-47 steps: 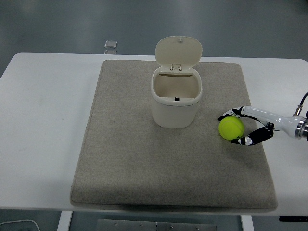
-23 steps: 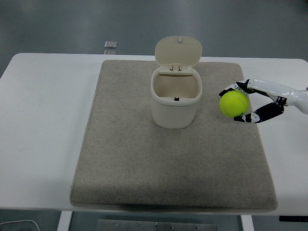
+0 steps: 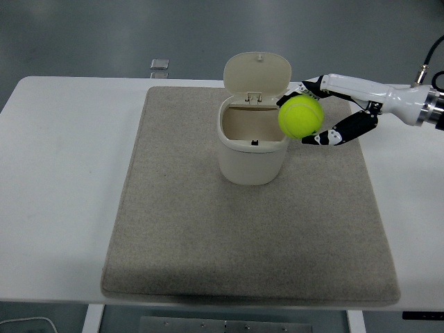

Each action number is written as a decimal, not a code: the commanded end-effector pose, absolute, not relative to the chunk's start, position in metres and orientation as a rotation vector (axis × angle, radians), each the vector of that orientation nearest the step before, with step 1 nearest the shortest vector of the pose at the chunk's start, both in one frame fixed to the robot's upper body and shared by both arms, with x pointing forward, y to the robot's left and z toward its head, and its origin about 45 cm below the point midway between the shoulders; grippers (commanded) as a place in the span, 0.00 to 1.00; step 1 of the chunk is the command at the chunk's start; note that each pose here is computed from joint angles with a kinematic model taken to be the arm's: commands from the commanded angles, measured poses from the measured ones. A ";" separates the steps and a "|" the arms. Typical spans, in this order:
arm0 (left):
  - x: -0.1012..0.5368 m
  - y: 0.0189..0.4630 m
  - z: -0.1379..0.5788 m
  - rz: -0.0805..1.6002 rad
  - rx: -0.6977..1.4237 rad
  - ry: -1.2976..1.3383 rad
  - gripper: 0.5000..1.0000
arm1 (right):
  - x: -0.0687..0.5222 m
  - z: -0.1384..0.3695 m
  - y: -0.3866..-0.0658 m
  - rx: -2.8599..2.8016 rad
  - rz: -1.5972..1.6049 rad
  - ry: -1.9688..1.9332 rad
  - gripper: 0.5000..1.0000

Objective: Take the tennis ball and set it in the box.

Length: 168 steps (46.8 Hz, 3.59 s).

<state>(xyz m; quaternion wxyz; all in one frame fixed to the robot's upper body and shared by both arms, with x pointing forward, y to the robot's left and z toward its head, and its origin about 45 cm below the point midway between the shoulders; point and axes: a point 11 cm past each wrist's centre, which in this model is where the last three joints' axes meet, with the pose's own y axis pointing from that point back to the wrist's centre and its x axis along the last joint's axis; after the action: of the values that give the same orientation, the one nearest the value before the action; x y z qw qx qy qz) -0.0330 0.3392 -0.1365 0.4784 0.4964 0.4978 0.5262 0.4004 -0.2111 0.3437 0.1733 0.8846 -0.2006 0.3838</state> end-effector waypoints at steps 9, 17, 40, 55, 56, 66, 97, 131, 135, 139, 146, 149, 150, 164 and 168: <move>-0.033 0.339 -0.137 1.285 1.212 1.215 0.98 | 0.414 0.339 -0.185 2.499 1.070 -0.576 0.00; -0.033 0.339 -0.137 1.285 1.212 1.215 0.98 | 0.421 0.336 -0.172 2.500 1.061 -0.585 0.07; -0.033 0.339 -0.137 1.285 1.212 1.215 0.98 | 0.423 0.329 -0.173 2.489 1.041 -0.592 0.79; -0.033 0.339 -0.137 1.285 1.212 1.215 0.98 | 0.422 0.330 -0.178 2.493 1.017 -0.586 0.79; -0.033 0.339 -0.137 1.285 1.212 1.215 0.98 | 0.422 0.330 -0.179 2.495 1.012 -0.584 0.79; -0.033 0.339 -0.137 1.285 1.212 1.215 0.98 | 0.418 0.341 -0.208 2.599 0.817 -0.599 0.79; -0.033 0.339 -0.137 1.285 1.212 1.215 0.98 | 0.444 0.286 -0.298 2.685 0.054 -1.231 0.79; -0.033 0.339 -0.137 1.285 1.212 1.215 0.98 | 0.468 0.242 -0.315 2.567 -0.707 -1.804 0.79; -0.033 0.339 -0.137 1.285 1.212 1.215 0.98 | 0.469 0.241 -0.312 2.570 -0.722 -1.815 0.79; -0.033 0.339 -0.137 1.285 1.212 1.215 0.98 | 0.471 0.248 -0.315 2.587 -0.730 -1.847 0.79; -0.033 0.339 -0.137 1.285 1.212 1.215 0.98 | 0.472 0.251 -0.319 2.584 -0.720 -1.882 0.79; -0.033 0.339 -0.137 1.285 1.212 1.215 0.98 | 0.472 0.249 -0.319 2.576 -0.718 -1.882 0.79; -0.033 0.339 -0.137 1.285 1.212 1.215 0.98 | 0.472 0.249 -0.319 2.577 -0.716 -1.879 0.79; -0.033 0.339 -0.137 1.285 1.212 1.215 0.98 | 0.471 0.248 -0.317 2.584 -0.714 -1.859 0.80; -0.033 0.339 -0.137 1.285 1.212 1.215 0.98 | 0.471 0.247 -0.317 2.583 -0.714 -1.858 0.79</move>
<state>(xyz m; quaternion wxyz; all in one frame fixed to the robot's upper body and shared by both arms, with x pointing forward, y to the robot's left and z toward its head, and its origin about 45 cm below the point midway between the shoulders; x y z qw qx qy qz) -0.0330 0.3392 -0.1365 0.4784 0.4964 0.4978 0.5262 0.4703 -0.3172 0.2473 -0.0599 0.7907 -0.5687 -0.2187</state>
